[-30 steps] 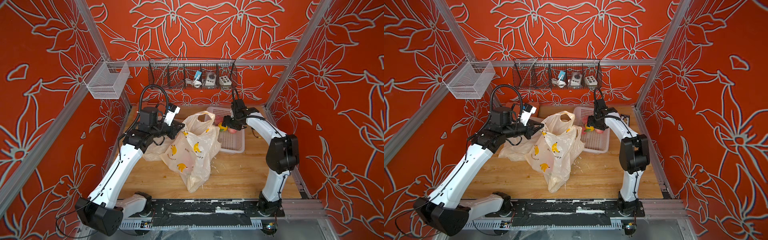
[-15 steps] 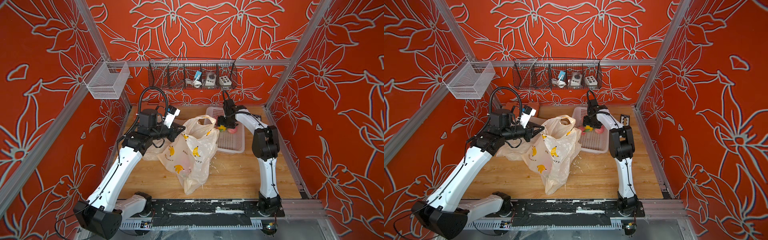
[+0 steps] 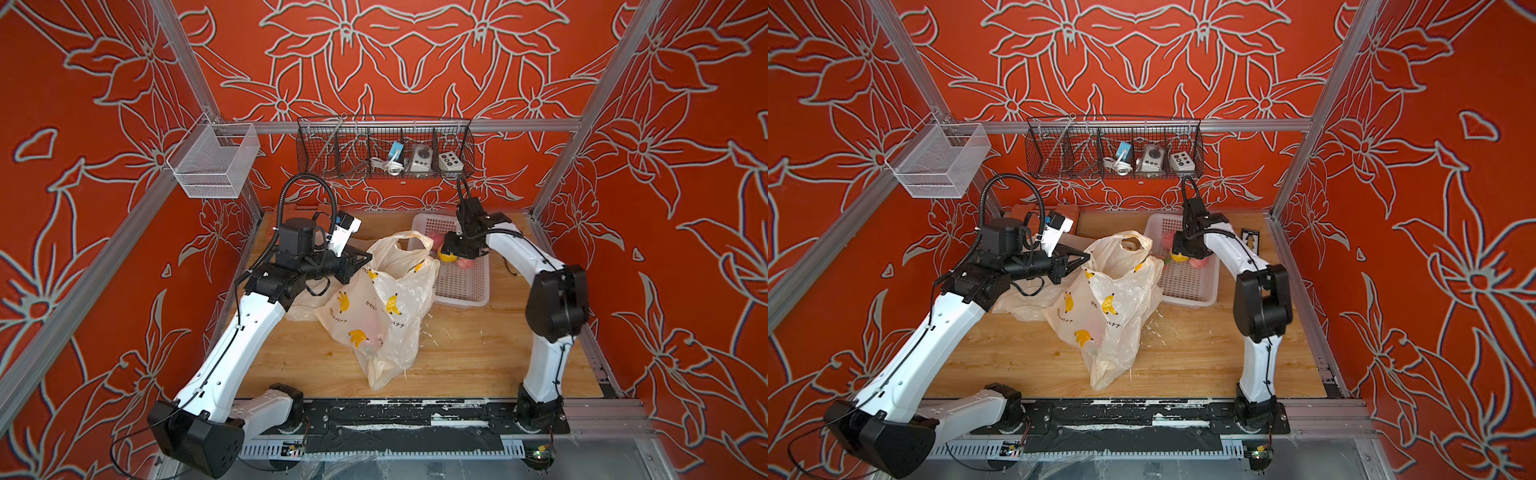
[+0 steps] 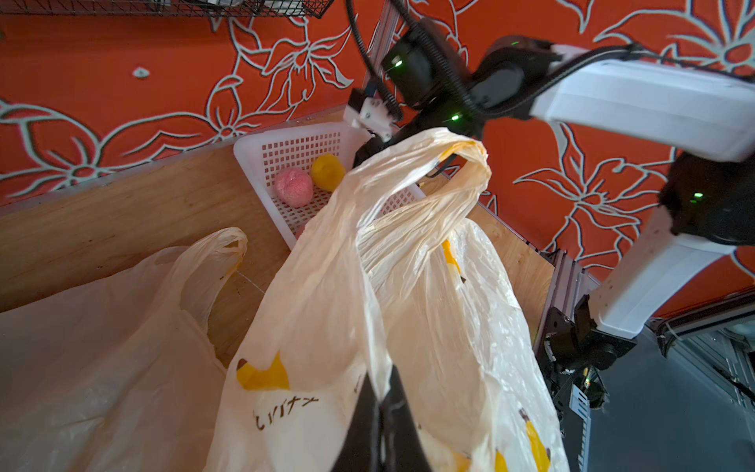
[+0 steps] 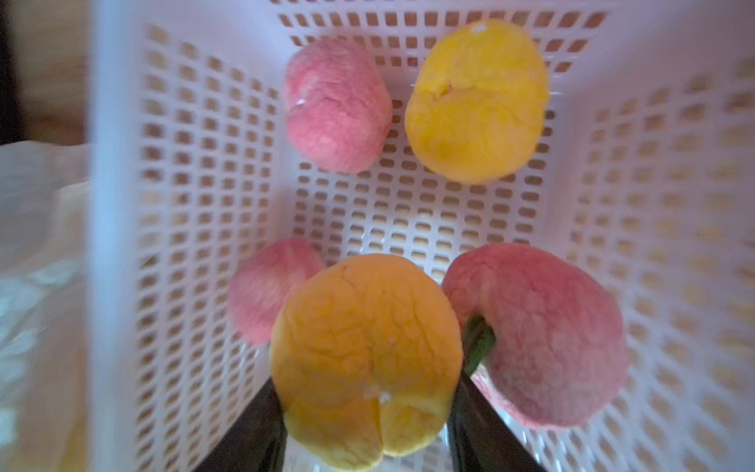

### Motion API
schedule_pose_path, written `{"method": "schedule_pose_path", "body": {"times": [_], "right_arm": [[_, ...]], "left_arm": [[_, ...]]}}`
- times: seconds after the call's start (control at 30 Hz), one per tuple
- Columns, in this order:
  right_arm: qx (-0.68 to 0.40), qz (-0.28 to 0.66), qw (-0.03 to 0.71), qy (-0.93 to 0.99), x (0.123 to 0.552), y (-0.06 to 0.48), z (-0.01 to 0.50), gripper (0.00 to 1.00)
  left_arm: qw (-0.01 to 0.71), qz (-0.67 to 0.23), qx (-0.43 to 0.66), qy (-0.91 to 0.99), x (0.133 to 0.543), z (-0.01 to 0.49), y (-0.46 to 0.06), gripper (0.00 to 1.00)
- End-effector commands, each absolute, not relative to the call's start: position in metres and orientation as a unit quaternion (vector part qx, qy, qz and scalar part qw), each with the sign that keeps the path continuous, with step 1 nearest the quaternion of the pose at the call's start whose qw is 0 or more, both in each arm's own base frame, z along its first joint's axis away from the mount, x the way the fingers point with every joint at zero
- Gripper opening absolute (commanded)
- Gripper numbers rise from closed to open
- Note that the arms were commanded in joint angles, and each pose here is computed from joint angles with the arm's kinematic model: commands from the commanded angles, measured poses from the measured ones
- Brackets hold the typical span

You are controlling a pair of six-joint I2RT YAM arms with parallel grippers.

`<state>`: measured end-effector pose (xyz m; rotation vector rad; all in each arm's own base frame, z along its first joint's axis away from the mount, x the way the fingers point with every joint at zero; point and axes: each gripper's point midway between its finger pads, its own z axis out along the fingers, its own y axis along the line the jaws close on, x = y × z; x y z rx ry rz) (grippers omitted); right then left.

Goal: Place the peach into a plastic bag & tie a knot
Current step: Pick up the peaches from the basket, then place the peaches in the basket.

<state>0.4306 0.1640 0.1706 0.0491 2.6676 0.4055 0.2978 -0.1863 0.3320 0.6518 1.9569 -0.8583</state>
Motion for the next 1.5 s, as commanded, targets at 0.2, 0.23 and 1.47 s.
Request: {"method": "schedule_pose_path", "body": {"times": [0.2, 0.23, 1.47], "right_arm": [[-0.111, 0.236, 0.308, 0.915, 0.279, 0.177, 0.298, 0.36], [-0.117, 0.231, 0.311, 0.914, 0.27, 0.177, 0.302, 0.35], [-0.028, 0.067, 0.209, 0.975, 0.442, 0.16, 0.157, 0.76]], "left_arm": [[0.424, -0.363, 0.292, 0.777, 0.299, 0.33, -0.205, 0.0], [0.422, -0.363, 0.295, 0.776, 0.299, 0.329, -0.207, 0.0], [0.431, -0.329, 0.305, 0.783, 0.294, 0.325, -0.195, 0.0]]}}
